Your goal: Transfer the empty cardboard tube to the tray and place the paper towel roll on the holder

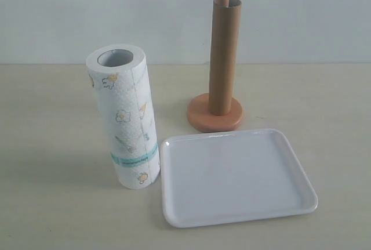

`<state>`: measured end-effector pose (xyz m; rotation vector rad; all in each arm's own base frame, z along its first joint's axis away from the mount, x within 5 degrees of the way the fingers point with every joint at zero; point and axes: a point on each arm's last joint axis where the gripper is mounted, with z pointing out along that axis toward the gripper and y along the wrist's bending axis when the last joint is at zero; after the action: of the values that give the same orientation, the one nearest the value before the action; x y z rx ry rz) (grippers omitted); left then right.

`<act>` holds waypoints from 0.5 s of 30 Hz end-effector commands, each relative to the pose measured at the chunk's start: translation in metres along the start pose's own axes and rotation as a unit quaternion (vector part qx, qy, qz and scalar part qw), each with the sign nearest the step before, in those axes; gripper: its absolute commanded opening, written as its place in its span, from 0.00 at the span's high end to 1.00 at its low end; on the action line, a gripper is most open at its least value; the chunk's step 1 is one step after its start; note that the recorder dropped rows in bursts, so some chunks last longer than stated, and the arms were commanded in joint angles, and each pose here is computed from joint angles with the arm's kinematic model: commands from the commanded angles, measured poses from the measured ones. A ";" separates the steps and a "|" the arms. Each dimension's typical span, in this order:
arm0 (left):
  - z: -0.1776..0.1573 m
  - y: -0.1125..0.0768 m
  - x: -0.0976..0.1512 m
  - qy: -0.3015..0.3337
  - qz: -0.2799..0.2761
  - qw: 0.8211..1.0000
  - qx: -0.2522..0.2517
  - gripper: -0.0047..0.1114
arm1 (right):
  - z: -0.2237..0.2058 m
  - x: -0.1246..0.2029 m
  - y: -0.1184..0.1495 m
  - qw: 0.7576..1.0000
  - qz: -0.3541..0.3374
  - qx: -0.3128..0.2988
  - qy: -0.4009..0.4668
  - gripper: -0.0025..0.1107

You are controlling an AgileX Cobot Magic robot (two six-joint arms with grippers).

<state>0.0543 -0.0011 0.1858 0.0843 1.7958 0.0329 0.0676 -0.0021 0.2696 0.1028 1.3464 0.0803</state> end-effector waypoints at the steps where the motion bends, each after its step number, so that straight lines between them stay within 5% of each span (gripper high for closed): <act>1: 0.000 0.000 0.001 -0.002 -0.005 1.000 -0.001 0.92 | 0.004 -0.010 0.001 0.999 0.021 -0.005 -0.043 0.98; 11: 0.000 0.000 0.001 -0.002 -0.005 1.000 -0.001 0.92 | 0.054 -0.019 0.004 0.998 0.057 -0.007 0.007 0.98; 15: 0.000 0.000 0.001 -0.002 -0.005 1.000 -0.001 0.92 | 0.081 -0.008 0.017 0.996 -0.040 -0.083 0.016 0.98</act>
<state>0.0543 -0.0011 0.1858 0.0843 1.7958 0.0329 0.1274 0.0015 0.2984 0.0915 1.3740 0.1551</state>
